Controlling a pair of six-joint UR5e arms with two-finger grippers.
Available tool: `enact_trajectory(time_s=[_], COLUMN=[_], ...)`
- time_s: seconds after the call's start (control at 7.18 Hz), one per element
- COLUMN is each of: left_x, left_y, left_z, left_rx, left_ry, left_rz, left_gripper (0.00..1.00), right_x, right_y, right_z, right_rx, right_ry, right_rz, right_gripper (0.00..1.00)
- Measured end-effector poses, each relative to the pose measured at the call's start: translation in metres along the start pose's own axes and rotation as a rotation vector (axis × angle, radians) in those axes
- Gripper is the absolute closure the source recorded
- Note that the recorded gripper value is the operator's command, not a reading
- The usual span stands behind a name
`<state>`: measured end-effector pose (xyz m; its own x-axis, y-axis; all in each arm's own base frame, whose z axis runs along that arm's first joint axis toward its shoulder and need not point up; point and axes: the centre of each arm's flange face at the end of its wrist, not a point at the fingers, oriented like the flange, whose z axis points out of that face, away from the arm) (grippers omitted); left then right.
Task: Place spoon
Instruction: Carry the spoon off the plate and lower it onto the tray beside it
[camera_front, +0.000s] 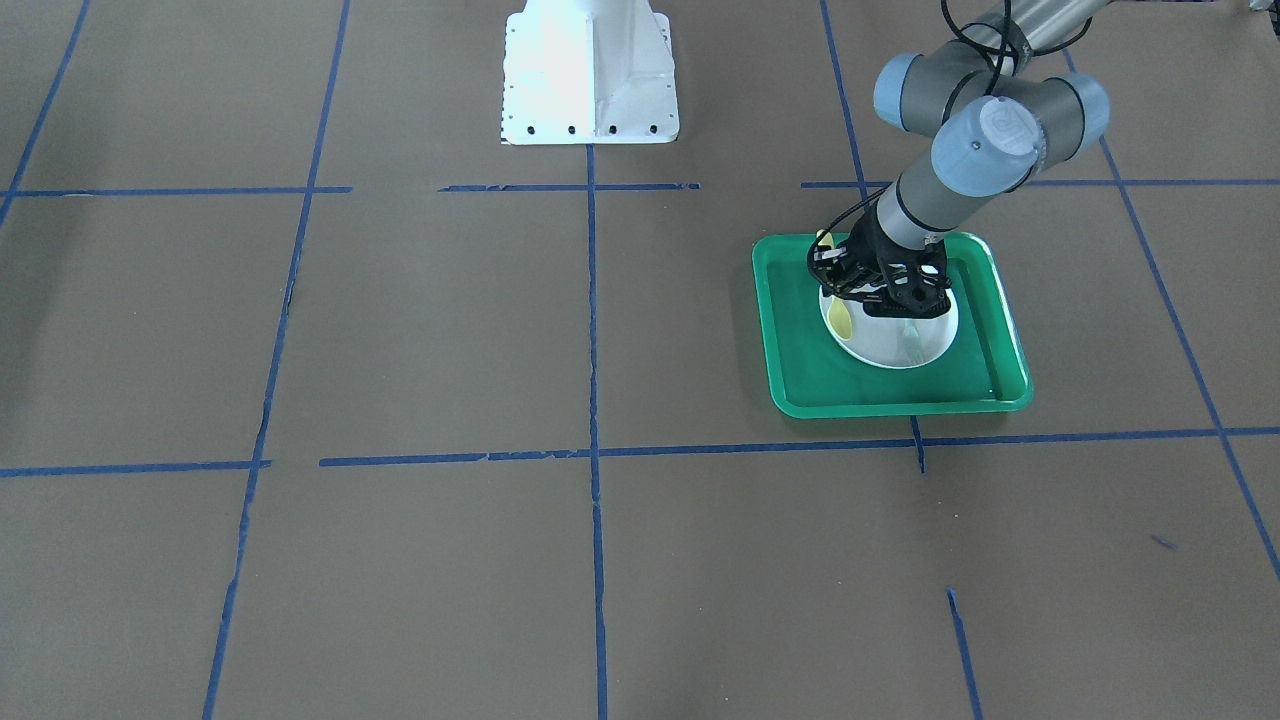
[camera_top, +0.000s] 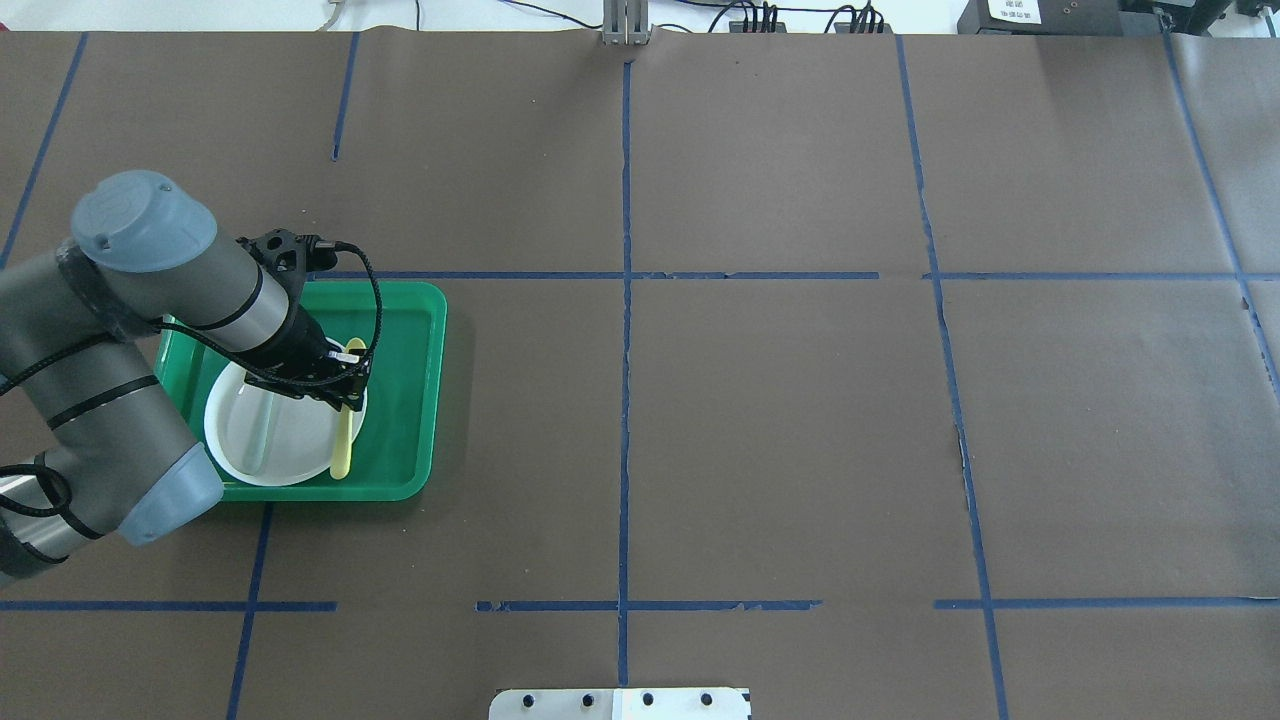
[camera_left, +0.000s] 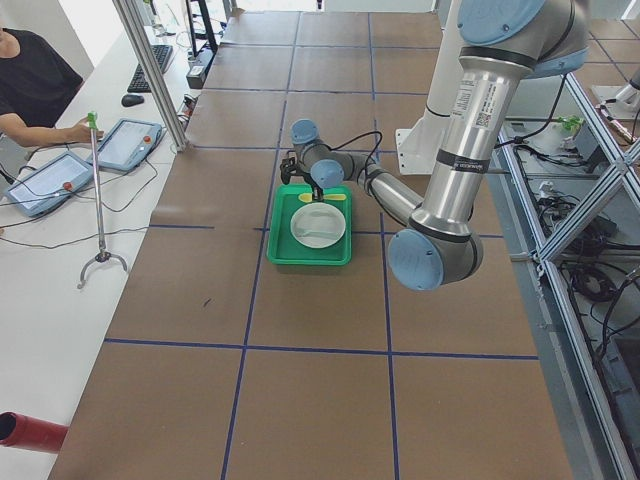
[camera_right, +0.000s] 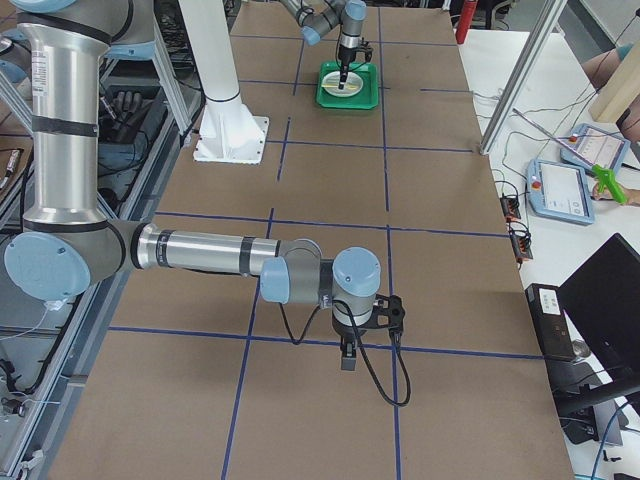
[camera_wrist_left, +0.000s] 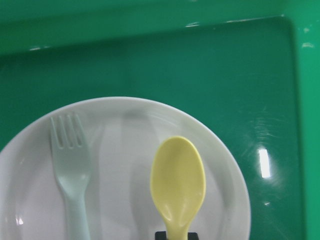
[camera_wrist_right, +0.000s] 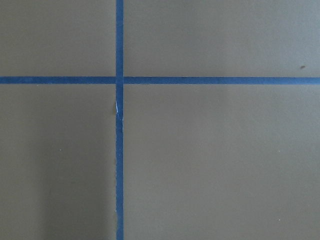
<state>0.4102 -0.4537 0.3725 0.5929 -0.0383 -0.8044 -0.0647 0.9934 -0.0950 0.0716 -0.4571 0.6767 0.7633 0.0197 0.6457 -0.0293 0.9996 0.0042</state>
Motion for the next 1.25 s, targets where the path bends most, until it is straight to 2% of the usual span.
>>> enact_trajectory(time_s=[0.28,0.56,0.7,0.84,1.11,1.25], left_x=[0.020,0.020,0.020,0.020,0.021,0.021], left_y=[-0.017,-0.022,-0.023,-0.023,-0.025,-0.026], left_z=[0.017,0.031,0.032,0.032,0.032,0.032], left_rx=[-0.010,-0.018,-0.015,-0.009,0.013,0.027], left_ry=[-0.005,-0.017,-0.014,-0.004,0.004,0.001], left_rz=[-0.050,-0.055,-0.047,-0.035,-0.020,-0.009], left_gripper=[1.00,1.00,0.99,0.93,0.55,0.45], right_x=[0.000,0.000,0.000,0.000,0.000,0.000], right_y=[0.000,0.000,0.000,0.000,0.000,0.000], right_z=[0.000,0.000,0.000,0.000,0.000,0.000], right_rx=[0.000,0.000,0.000,0.000,0.000,0.001], right_ry=[0.000,-0.001,-0.001,-0.001,-0.001,-0.001], right_rz=[0.000,0.000,0.000,0.000,0.000,0.000], right_gripper=[0.00,0.00,0.00,0.00,0.00,0.00])
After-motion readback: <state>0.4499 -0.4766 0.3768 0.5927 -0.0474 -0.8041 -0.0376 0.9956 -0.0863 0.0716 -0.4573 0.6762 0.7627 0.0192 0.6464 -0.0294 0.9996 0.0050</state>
